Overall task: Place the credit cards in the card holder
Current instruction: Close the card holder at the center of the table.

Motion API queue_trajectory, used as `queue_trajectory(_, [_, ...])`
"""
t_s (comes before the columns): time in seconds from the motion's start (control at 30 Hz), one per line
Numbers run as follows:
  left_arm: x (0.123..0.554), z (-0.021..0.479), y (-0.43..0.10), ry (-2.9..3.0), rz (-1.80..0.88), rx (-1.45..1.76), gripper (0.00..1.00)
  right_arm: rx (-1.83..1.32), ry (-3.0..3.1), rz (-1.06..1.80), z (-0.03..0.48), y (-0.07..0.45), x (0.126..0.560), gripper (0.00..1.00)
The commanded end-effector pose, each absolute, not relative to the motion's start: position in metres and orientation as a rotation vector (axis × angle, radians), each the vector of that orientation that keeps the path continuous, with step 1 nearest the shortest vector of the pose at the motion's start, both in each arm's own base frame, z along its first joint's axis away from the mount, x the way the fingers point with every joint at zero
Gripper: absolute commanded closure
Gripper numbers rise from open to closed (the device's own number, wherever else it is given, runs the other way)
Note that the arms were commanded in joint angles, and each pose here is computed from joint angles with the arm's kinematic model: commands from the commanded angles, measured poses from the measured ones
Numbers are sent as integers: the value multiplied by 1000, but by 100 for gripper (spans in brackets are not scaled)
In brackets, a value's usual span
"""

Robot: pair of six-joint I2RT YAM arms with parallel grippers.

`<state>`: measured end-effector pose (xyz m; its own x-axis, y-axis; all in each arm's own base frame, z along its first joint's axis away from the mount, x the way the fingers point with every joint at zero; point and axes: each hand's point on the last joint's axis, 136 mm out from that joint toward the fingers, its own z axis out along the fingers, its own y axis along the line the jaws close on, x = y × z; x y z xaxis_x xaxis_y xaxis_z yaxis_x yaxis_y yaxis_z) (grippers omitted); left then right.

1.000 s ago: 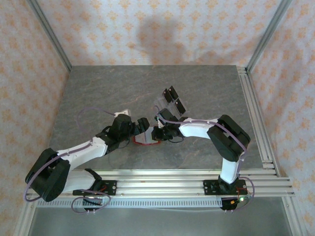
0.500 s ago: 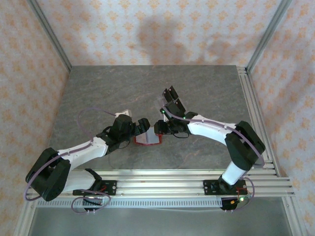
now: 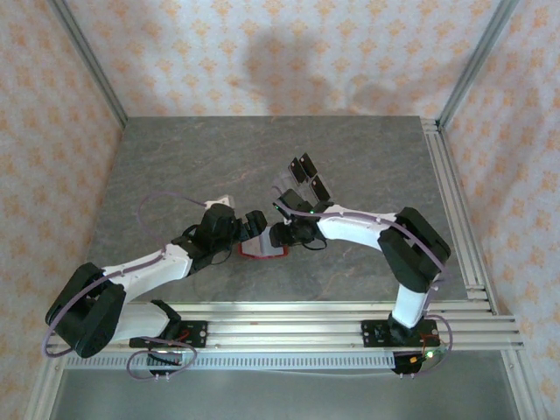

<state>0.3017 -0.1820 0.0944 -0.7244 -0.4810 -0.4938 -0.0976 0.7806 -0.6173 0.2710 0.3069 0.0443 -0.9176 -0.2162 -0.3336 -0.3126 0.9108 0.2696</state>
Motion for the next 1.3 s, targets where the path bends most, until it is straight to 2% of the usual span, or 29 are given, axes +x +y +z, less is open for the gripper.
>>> queue_trajectory(0.0, [304, 101, -187, 2277, -776, -419, 0, -432, 2738, 337, 46, 304, 282, 41])
queue_trajectory(0.27, [304, 99, -187, 2283, -771, -418, 0, -462, 2726, 219, 34, 302, 290, 40])
queue_trajectory(0.43, [303, 99, -187, 2283, -769, -417, 0, -454, 2703, 171, 36, 296, 294, 47])
queue_trajectory(0.6, [303, 99, -186, 2284, -765, -414, 0, -442, 2684, 174, 44, 293, 293, 62])
queue_trajectory(0.83, [303, 103, -186, 2278, -770, -411, 0, -413, 2690, 190, 45, 284, 290, 94])
queue_trajectory(0.93, [304, 108, -188, 2269, -782, -408, 0, -383, 2698, 222, 46, 280, 290, 100])
queue_trajectory(1.27, [306, 134, -222, 2230, -866, -344, 0, -213, 2744, 476, 38, 275, 290, 100])
